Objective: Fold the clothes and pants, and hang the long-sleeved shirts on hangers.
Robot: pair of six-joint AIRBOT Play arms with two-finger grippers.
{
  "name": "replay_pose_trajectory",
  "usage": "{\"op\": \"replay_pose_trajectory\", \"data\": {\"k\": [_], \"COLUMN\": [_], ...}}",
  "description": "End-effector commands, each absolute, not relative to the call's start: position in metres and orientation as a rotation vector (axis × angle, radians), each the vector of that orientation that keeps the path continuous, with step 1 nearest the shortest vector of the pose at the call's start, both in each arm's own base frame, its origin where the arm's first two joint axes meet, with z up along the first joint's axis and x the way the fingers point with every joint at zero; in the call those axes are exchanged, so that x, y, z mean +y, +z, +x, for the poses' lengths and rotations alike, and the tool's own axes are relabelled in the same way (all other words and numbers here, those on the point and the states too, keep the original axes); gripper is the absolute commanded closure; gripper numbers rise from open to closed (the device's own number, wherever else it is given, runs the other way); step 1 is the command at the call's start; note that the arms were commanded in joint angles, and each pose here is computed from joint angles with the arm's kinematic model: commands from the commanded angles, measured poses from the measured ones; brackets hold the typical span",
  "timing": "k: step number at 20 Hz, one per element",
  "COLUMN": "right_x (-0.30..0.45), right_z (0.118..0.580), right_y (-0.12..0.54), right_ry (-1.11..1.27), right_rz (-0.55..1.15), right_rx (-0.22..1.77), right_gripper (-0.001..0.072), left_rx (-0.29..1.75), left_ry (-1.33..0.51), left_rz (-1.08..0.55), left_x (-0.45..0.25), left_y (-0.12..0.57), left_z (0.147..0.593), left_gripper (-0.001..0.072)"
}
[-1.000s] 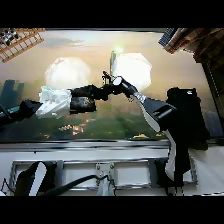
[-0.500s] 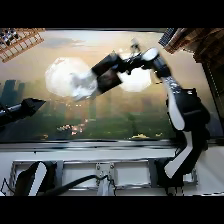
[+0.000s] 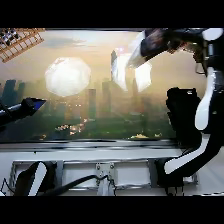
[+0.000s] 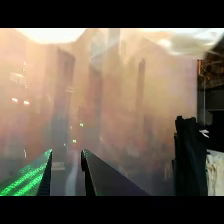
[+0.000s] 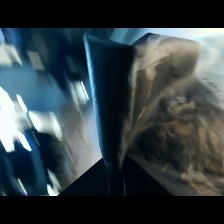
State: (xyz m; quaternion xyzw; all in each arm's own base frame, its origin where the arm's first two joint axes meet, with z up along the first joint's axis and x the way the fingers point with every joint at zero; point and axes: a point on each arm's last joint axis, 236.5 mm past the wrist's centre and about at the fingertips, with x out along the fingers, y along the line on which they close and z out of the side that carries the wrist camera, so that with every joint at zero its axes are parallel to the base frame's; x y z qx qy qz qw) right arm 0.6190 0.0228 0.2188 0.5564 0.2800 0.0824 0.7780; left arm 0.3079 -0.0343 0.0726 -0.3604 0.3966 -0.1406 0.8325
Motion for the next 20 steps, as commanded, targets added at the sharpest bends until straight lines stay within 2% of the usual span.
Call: {"op": "replay_pose_trajectory", "data": {"k": [1,10,12,17,20], "right_x": [-0.058,-0.151,-0.170,-0.180,-0.187], "right_z": [0.619,0.568,0.546,0.472,0.446], "right_y": [0.264,0.231,0.226,0.195,0.212], "right_ry": [0.037,-0.396,-0.534,-0.863,-0.919], "right_rz": [1.343,1.309,1.282,1.240,1.193], "right_rx": [0.385,0.389,0.393,0.558,0.537], "right_gripper": [0.0688,0.0688,0.0688,0.0688,0.0688], "left_rx": [0.823,0.819,0.819,0.820,0.820], "left_ry": [-0.280,-0.275,-0.275,-0.275,-0.276], "left_rz": [-0.762,-0.761,-0.761,-0.761,-0.761], "left_x": [-0.030,-0.029,-0.029,-0.029,-0.029], "left_y": [0.073,0.073,0.073,0.073,0.073], "left_z": [0.312,0.313,0.313,0.313,0.313], "left_gripper": [0.0500,0.0500,0.0501,0.0501,0.0501]}}
